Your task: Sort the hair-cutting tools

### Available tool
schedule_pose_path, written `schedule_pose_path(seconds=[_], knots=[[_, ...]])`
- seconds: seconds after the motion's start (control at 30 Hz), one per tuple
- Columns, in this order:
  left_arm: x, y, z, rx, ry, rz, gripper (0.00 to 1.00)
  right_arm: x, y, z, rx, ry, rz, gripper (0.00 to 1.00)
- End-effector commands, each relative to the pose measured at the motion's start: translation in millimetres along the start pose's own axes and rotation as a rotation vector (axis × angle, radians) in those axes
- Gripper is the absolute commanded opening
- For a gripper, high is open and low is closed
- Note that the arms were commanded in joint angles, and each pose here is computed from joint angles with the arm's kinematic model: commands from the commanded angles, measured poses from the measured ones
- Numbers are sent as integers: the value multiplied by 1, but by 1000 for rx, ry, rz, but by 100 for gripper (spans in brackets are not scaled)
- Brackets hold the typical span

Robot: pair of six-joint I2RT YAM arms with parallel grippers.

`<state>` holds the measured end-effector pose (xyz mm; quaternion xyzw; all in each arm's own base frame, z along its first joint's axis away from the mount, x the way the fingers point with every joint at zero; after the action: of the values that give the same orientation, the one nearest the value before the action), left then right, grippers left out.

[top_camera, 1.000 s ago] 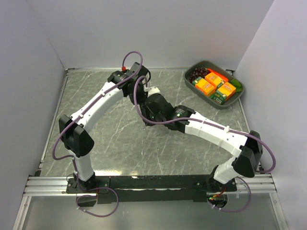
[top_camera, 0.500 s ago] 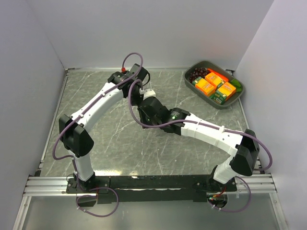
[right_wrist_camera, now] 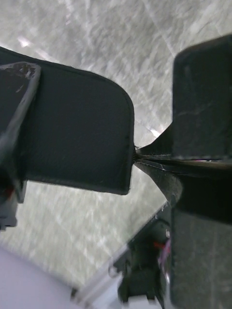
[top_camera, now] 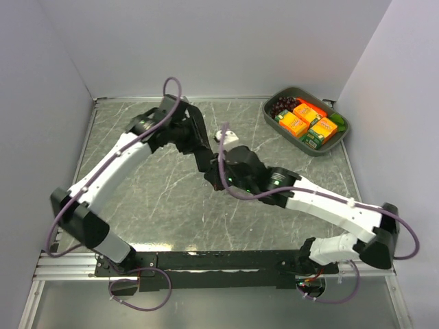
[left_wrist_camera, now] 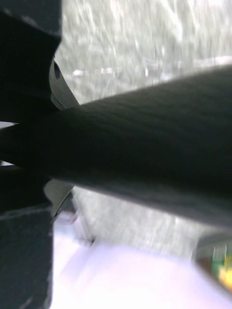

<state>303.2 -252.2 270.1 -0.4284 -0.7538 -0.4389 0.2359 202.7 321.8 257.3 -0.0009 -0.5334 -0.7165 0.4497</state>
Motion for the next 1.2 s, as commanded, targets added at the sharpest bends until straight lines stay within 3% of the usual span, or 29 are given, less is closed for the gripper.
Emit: schedule_pose_path(seconds=[0.0, 0.37, 0.53, 0.6, 0.63, 0.67, 0.77, 0.93, 1.17], knots=[[55, 37, -35, -73, -287, -146, 19, 31, 1, -1, 26, 66, -26, 0], [68, 17, -59, -106, -592, -47, 20, 62, -10, -20, 85, 67, -4, 0], [66, 19, -57, -97, -579, -57, 18, 66, -5, -19, 108, 75, -1, 0], [63, 23, -55, -71, -551, -72, 12, 61, -1, -11, 102, 91, 5, 3], [61, 24, -54, -59, -541, -77, 2, 59, 1, -8, 94, 103, 6, 12], [61, 27, -54, -40, -528, -84, 1, 58, 4, -2, 88, 122, -2, 27], [52, 36, -42, 26, -407, -107, 1, 45, 17, 0, 77, 84, -32, 44], [36, 51, -8, 89, -115, -154, 1, 23, 28, -1, 85, 4, -41, 51], [16, 48, 21, 112, 103, -97, 1, -3, 40, 3, 89, -73, -48, 54]])
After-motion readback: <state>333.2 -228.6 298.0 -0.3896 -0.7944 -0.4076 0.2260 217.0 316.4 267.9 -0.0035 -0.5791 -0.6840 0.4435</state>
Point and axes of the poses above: each gripper's point midway between its finger pads, its own x axis back along the fingers, its own z axis along the line the jaws close on, y = z × x, the point moved 2 cm from there along x, back along the fingers, and after that the axes turned 7 degrees about -x, right-handed, at the moved point
